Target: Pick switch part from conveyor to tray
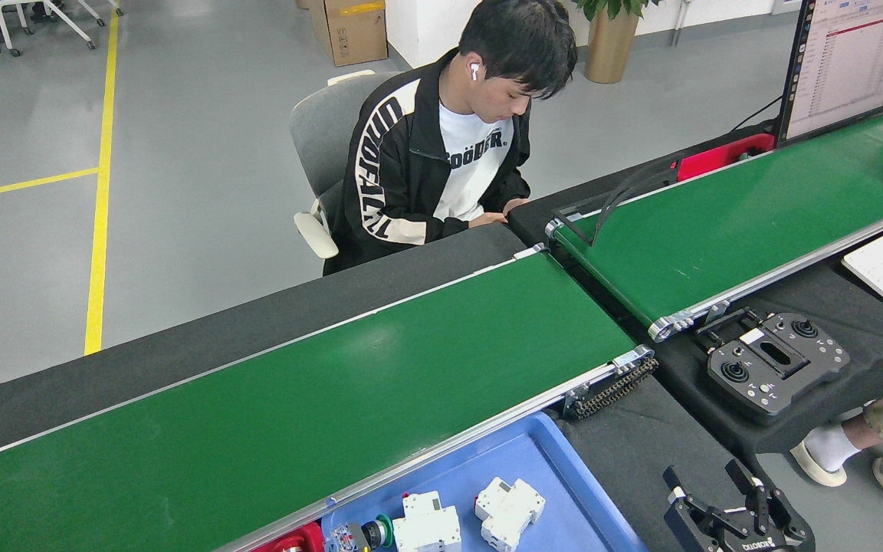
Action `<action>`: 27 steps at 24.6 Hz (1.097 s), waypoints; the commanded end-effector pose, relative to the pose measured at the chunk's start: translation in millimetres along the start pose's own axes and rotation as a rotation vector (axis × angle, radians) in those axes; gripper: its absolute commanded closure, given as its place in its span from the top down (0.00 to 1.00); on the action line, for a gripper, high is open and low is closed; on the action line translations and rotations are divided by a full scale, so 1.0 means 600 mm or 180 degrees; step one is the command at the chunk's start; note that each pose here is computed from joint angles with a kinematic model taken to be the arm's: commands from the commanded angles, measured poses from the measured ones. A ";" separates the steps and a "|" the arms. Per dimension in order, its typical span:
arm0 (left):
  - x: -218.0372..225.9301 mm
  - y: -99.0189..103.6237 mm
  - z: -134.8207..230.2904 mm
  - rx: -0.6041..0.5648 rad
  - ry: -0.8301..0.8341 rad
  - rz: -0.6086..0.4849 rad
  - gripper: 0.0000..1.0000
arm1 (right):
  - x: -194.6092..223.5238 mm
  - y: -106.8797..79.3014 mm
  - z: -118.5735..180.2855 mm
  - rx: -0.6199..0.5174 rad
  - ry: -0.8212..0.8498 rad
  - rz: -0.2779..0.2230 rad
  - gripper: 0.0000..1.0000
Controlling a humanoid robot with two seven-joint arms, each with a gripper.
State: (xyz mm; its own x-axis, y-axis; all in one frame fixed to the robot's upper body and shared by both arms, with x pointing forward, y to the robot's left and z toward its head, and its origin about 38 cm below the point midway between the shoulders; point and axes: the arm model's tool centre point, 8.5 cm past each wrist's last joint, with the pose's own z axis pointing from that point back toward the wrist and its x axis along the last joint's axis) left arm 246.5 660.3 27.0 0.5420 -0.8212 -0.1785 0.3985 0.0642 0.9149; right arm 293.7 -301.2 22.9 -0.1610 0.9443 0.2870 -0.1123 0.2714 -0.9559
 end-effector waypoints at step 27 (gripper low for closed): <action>0.549 -0.041 0.413 0.1229 -0.3971 -0.0995 0.08 | -0.016 -0.140 0.008 -0.0745 0.0305 -0.0004 0.98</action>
State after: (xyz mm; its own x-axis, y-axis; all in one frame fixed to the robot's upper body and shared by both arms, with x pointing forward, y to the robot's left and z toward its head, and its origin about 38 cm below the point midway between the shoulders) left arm 230.9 247.9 29.5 -0.6333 -0.7652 -0.1161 0.0708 -0.2067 0.9758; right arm 293.4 -336.0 91.2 -0.0581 0.9529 0.2978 0.1049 0.3025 -0.9474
